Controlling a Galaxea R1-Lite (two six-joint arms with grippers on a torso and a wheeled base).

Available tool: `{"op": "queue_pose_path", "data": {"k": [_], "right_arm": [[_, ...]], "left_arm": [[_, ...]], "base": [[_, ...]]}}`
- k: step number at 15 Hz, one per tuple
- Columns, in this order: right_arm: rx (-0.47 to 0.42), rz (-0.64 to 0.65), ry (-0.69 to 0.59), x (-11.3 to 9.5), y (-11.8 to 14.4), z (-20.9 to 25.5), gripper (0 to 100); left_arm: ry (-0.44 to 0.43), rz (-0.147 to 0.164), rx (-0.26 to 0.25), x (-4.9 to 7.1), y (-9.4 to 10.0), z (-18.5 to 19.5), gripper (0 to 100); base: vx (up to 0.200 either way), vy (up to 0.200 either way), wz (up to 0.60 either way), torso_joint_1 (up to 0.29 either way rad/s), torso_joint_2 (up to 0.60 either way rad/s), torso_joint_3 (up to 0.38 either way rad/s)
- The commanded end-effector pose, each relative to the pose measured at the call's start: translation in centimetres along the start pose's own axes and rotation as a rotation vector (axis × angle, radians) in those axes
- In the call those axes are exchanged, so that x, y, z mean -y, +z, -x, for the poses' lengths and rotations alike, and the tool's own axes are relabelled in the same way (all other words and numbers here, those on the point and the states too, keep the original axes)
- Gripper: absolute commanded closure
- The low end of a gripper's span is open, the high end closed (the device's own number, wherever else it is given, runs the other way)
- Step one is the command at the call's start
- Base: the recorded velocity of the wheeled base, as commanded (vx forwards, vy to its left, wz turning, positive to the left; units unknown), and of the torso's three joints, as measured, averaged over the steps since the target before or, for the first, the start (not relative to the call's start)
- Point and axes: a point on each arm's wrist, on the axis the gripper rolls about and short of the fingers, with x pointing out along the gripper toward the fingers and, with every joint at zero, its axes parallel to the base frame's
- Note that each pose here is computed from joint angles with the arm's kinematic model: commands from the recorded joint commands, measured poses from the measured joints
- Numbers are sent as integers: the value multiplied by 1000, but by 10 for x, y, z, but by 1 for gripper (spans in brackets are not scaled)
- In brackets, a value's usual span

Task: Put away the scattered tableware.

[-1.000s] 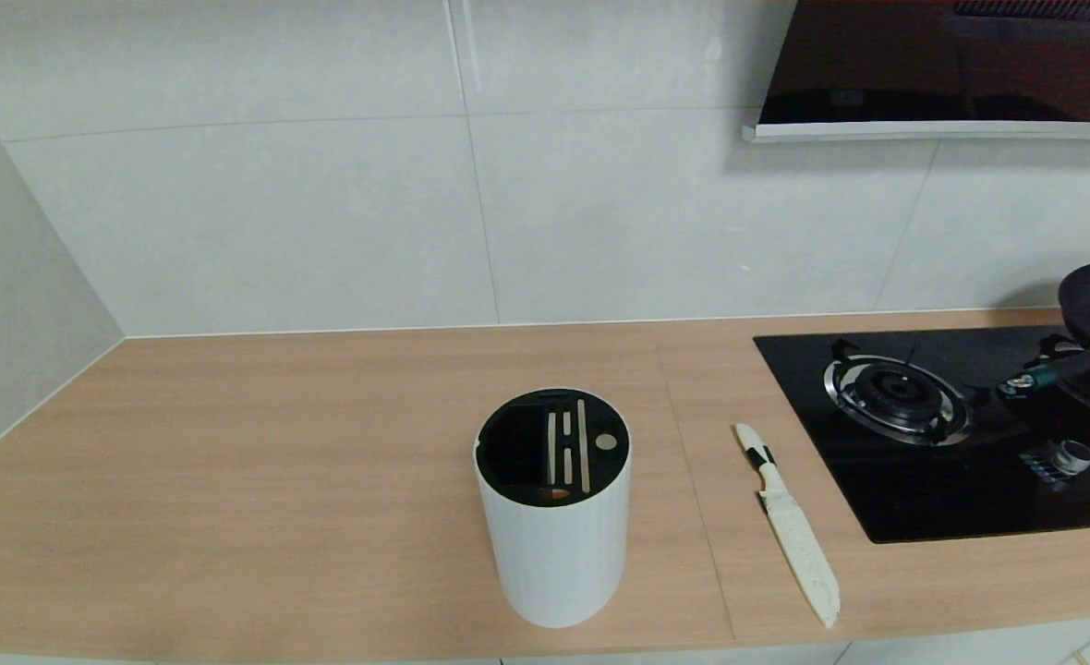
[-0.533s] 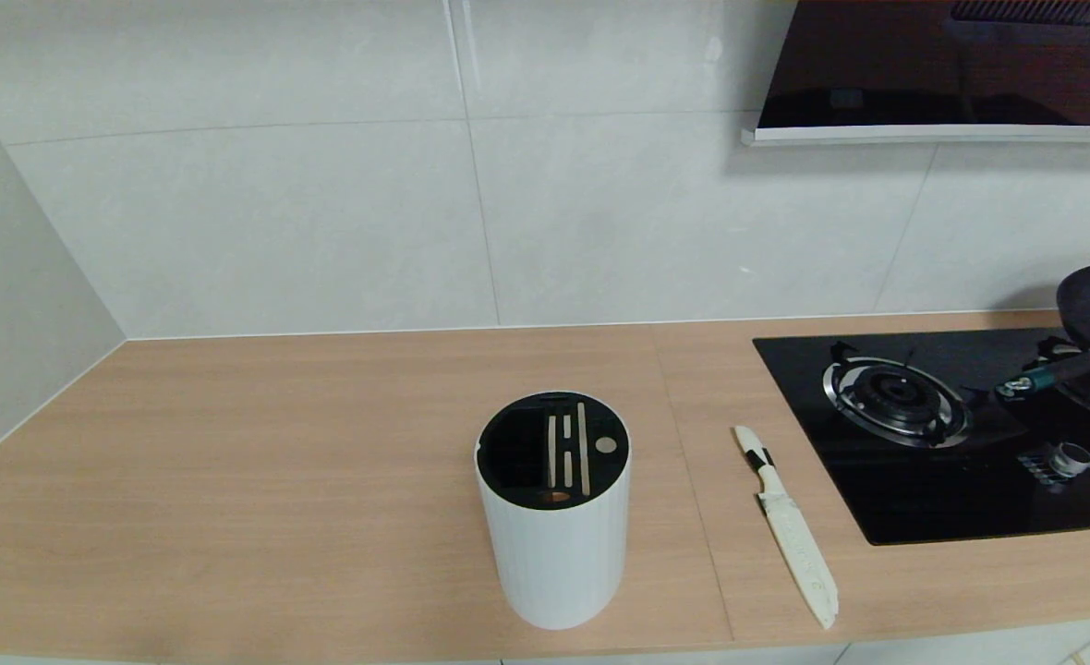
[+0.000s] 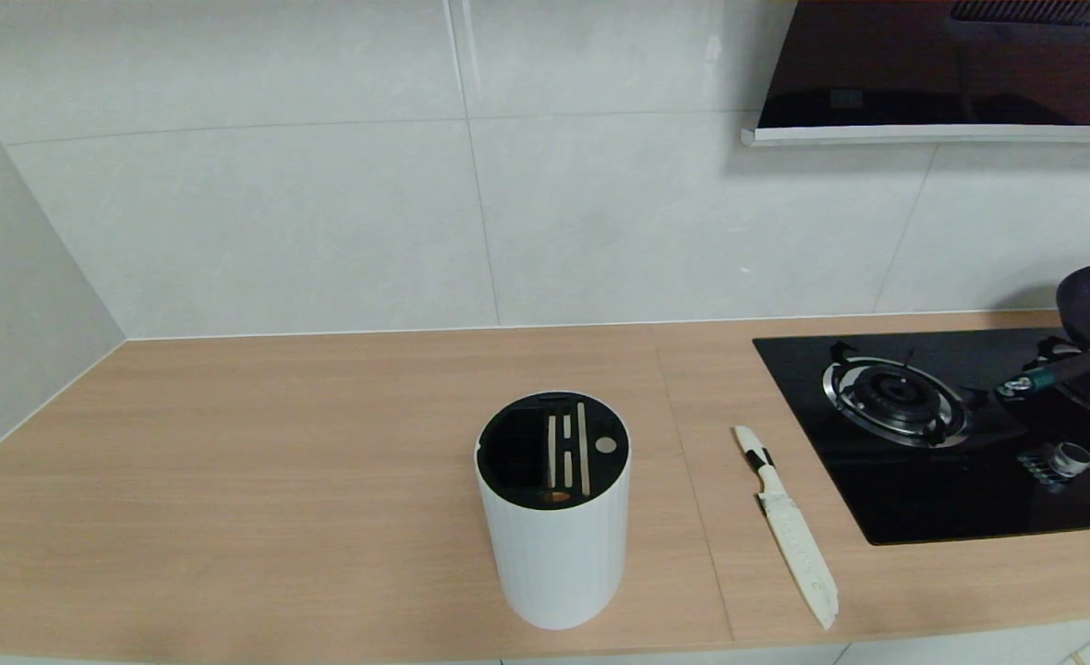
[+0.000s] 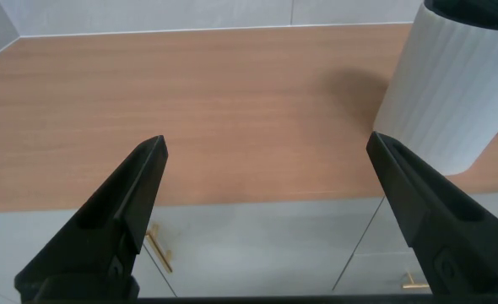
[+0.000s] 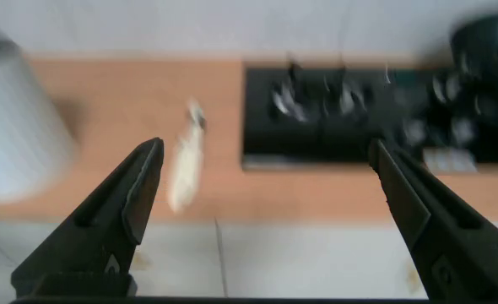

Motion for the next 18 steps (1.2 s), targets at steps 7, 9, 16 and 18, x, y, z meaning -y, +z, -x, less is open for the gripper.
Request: {"op": "queue_pose_path", "data": {"k": [7, 9, 16, 18], "right_arm": [[-464, -11, 306, -9, 58, -116, 0], [-606, -16, 339, -16, 51, -155, 0], [-706, 24, 333, -45, -13, -267, 0], [-731, 30, 316, -49, -32, -287, 0]], "left_arm": [[0, 0, -2, 0, 0, 0, 0], [0, 0, -1, 0, 0, 0, 0], [0, 0, -1, 0, 0, 0, 0], [0, 0, -1, 0, 0, 0, 0]], "base": [[0, 0, 0, 0, 0, 0], [0, 0, 0, 0, 0, 0], [0, 0, 0, 0, 0, 0], [0, 0, 0, 0, 0, 0]]}}
